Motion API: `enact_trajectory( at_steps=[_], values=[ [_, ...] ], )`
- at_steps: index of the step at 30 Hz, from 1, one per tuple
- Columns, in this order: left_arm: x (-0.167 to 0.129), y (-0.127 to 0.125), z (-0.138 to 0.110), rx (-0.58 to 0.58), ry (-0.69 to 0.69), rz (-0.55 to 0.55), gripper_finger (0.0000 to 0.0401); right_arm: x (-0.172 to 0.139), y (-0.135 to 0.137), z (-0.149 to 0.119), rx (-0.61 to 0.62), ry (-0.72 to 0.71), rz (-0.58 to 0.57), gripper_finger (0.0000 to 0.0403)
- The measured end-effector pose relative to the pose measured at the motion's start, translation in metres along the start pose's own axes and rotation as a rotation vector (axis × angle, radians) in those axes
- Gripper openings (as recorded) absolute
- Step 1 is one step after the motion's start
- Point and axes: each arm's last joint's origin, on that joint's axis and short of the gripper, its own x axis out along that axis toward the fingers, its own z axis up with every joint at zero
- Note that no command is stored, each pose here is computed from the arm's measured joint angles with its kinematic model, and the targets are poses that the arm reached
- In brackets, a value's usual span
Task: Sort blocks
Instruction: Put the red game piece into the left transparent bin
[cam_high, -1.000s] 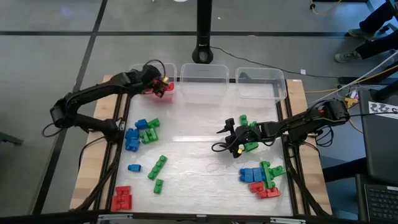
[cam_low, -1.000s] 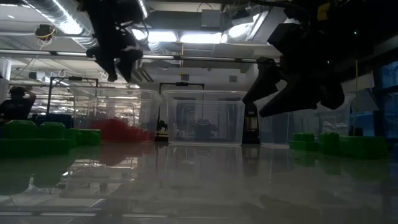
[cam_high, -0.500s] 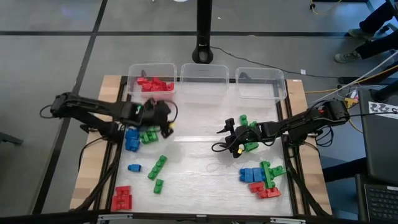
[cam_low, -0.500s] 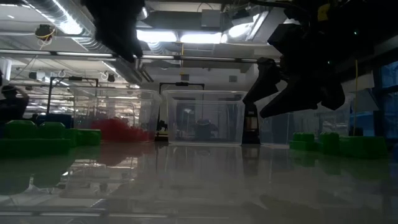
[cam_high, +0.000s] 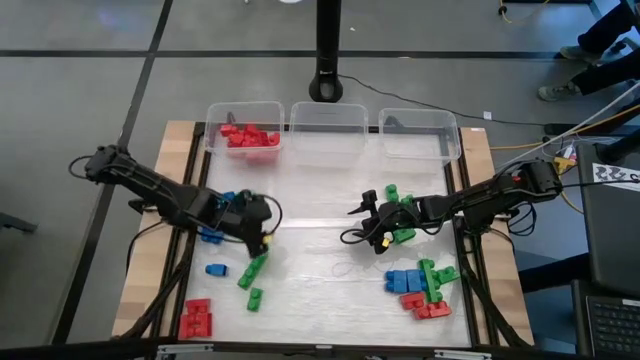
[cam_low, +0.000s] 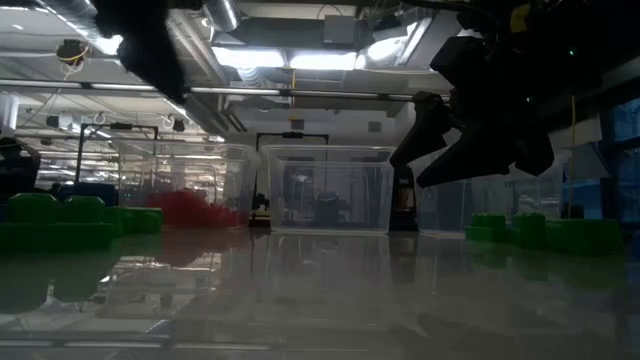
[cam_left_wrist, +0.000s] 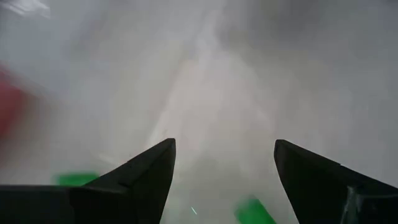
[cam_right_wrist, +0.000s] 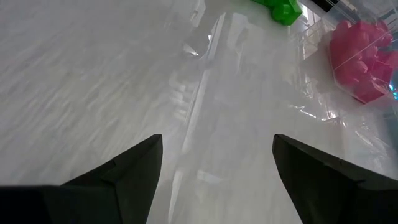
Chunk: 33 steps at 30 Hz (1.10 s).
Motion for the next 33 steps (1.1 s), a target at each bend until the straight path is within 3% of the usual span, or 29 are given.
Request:
enact_trajectory(
  at_steps=[6, 13, 33],
  values=[
    [-0.003, -0.024, -0.031, 0.034, 0.218, -0.144, 0.0263, 0.0, 0.0, 0.0, 0.0, 0.004, 0.002, 0.0305],
    [-0.013, -0.044, -0.069, 0.023, 0.457, -0.156, 0.0263, 0.0, 0.0, 0.0, 0.0, 0.004, 0.002, 0.0305],
    [-0.032, -0.093, -0.154, 0.009, 0.682, -0.127, 0.0263, 0.0, 0.0, 0.0, 0.0, 0.004, 0.001, 0.0305]
  ],
)
